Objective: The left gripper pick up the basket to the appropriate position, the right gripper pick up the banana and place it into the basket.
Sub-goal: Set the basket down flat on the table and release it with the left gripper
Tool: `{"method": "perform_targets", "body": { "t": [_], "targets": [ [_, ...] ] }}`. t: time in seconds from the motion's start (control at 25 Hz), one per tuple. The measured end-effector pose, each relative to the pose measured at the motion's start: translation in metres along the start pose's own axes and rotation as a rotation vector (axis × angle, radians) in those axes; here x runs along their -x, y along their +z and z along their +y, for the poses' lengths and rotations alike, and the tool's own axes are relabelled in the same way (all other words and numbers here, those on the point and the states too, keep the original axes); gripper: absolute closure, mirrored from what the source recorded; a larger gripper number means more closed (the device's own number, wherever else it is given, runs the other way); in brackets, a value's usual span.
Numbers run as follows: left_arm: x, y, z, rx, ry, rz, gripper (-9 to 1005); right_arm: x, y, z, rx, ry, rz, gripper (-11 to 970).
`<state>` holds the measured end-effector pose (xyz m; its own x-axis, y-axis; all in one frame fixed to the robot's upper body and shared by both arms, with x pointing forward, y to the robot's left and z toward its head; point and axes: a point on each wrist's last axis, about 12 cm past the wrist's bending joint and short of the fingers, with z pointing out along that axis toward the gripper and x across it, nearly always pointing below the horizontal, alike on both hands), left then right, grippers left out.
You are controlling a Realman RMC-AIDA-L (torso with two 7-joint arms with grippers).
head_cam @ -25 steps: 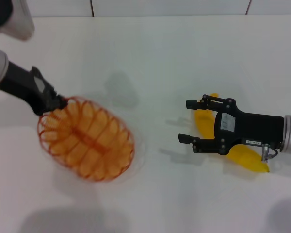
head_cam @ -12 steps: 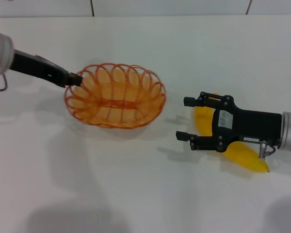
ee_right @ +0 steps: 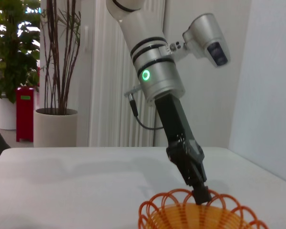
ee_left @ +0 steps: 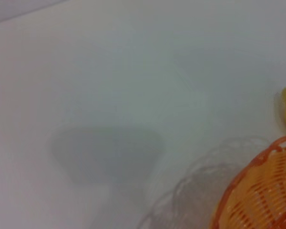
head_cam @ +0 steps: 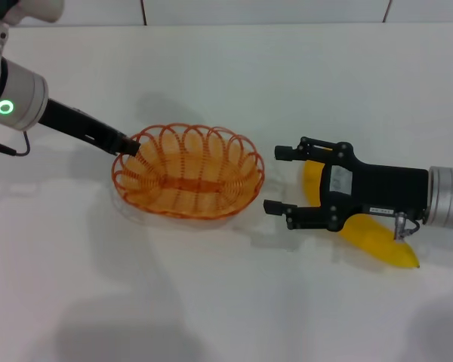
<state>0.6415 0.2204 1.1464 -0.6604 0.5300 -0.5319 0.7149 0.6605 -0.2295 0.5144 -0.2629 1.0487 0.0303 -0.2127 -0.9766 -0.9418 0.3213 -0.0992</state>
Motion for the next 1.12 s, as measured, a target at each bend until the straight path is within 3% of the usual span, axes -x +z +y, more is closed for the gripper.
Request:
{"method": "perform_targets", "body": {
  "t": [0.48,1.12],
  "targets": [
    [-0.001,0.012,-0.002,0.016,0.006,0.047,971,0.001,0.002,-0.001,0.005,-0.004,-0.002,133],
    [0.008,0.004,-0.002,0.038,-0.013,0.026,932,0.000,-0.001,0.001,-0.004,0.004,-0.002,134]
  ]
}}
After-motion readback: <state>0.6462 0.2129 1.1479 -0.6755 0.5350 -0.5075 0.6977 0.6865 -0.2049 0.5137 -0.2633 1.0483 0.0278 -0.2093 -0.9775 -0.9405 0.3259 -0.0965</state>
